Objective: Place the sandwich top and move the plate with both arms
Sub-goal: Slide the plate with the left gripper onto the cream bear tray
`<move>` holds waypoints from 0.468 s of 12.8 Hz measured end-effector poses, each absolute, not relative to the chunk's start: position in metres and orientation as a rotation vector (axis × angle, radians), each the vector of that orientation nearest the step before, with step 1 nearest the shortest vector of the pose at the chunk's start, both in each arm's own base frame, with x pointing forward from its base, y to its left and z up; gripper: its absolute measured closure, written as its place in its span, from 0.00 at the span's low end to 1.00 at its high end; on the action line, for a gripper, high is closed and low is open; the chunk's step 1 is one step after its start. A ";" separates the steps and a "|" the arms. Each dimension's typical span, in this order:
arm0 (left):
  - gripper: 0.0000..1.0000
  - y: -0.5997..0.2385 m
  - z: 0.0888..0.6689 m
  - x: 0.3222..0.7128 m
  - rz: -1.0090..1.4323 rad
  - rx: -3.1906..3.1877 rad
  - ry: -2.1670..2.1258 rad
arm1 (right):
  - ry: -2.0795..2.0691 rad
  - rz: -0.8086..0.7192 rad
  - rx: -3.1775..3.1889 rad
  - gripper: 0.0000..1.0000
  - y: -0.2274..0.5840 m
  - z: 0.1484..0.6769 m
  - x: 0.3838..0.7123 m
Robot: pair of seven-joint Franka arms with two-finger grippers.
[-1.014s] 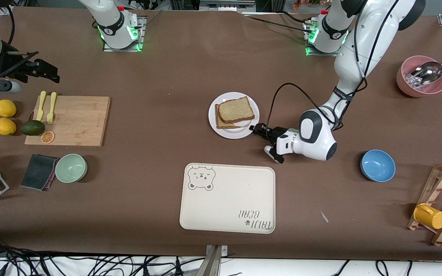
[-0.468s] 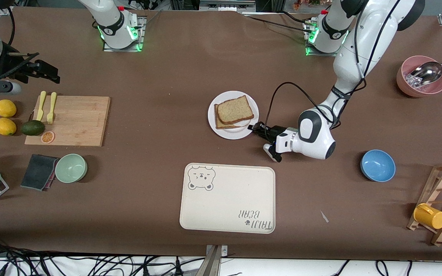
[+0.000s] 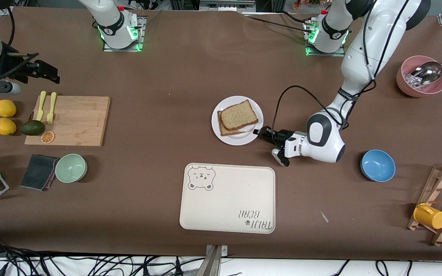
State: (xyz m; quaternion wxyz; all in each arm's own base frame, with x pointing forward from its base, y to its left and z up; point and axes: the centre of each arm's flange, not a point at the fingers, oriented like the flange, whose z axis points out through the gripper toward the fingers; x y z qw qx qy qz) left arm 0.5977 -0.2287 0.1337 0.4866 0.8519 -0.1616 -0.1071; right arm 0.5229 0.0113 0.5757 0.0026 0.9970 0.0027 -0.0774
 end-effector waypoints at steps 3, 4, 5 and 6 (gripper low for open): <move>0.96 -0.230 0.169 0.633 -0.191 2.065 -0.311 | 0.008 -0.244 3.127 0.00 0.011 0.575 0.523; 0.96 -0.231 0.182 0.644 -0.180 2.071 -0.284 | 0.008 -0.244 3.127 0.00 0.011 0.575 0.523; 0.96 -0.232 0.195 0.654 -0.167 2.077 -0.254 | 0.008 -0.244 3.127 0.00 0.011 0.575 0.523; 0.96 -0.232 0.204 0.664 -0.147 2.080 -0.218 | 0.008 -0.244 3.127 0.00 0.011 0.575 0.523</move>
